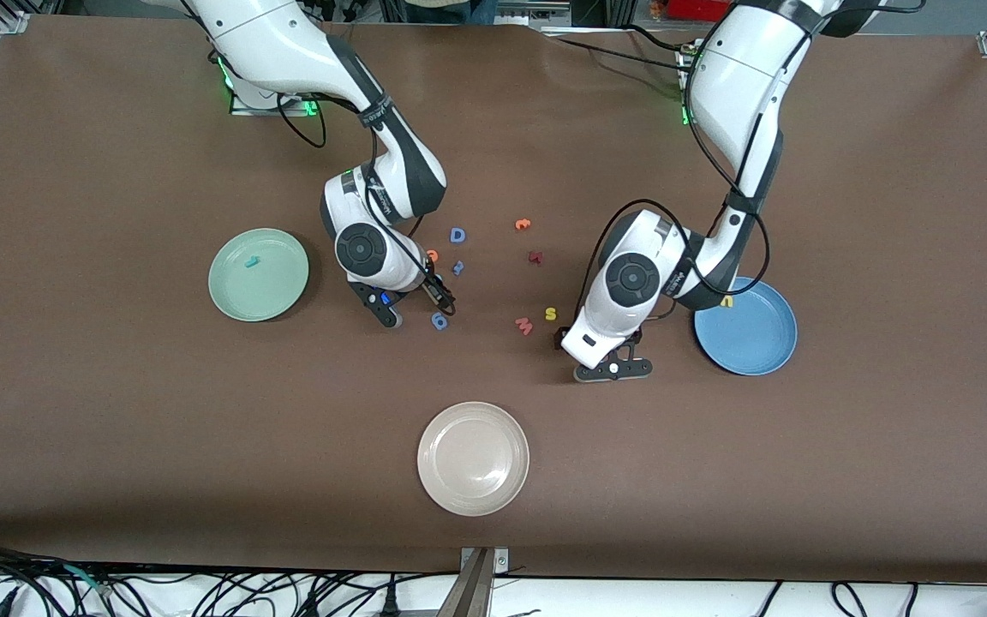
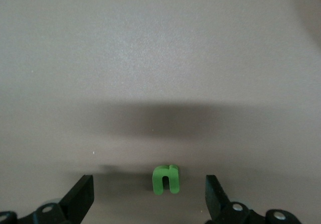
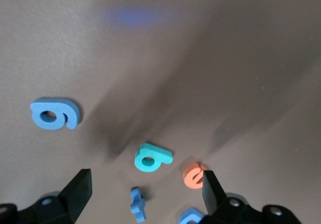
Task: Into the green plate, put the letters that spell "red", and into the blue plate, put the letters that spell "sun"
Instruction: 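Return the right gripper to the letters while the left gripper reaches the n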
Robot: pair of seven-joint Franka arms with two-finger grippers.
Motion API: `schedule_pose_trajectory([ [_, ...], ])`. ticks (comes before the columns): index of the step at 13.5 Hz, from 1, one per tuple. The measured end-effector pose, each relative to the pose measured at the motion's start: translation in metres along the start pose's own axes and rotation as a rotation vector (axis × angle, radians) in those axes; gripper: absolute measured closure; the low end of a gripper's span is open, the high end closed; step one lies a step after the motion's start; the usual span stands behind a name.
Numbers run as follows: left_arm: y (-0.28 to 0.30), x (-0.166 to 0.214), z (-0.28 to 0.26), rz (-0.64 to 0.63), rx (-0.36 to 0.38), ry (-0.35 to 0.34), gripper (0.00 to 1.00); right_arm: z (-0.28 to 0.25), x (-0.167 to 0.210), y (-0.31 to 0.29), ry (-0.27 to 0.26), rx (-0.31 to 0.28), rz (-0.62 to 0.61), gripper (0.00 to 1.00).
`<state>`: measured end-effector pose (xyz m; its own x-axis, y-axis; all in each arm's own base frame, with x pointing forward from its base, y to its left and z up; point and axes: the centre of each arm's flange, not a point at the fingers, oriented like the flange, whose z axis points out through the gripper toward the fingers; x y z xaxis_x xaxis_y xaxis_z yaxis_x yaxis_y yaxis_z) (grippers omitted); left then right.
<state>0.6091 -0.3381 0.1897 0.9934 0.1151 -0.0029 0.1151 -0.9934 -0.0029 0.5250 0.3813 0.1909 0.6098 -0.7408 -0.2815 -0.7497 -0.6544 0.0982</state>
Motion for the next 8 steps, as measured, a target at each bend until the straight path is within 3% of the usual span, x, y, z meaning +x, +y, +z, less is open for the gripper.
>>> schedule_pose_trajectory([
  [5,0.005,0.001,0.007,-0.030,-0.019,0.030,0.03,0.014,0.004,0.001,-0.013,-0.015,0.020,0.05],
  [8,0.007,0.000,0.012,-0.042,-0.028,0.040,0.06,0.015,0.005,0.000,-0.009,0.001,0.031,0.37],
])
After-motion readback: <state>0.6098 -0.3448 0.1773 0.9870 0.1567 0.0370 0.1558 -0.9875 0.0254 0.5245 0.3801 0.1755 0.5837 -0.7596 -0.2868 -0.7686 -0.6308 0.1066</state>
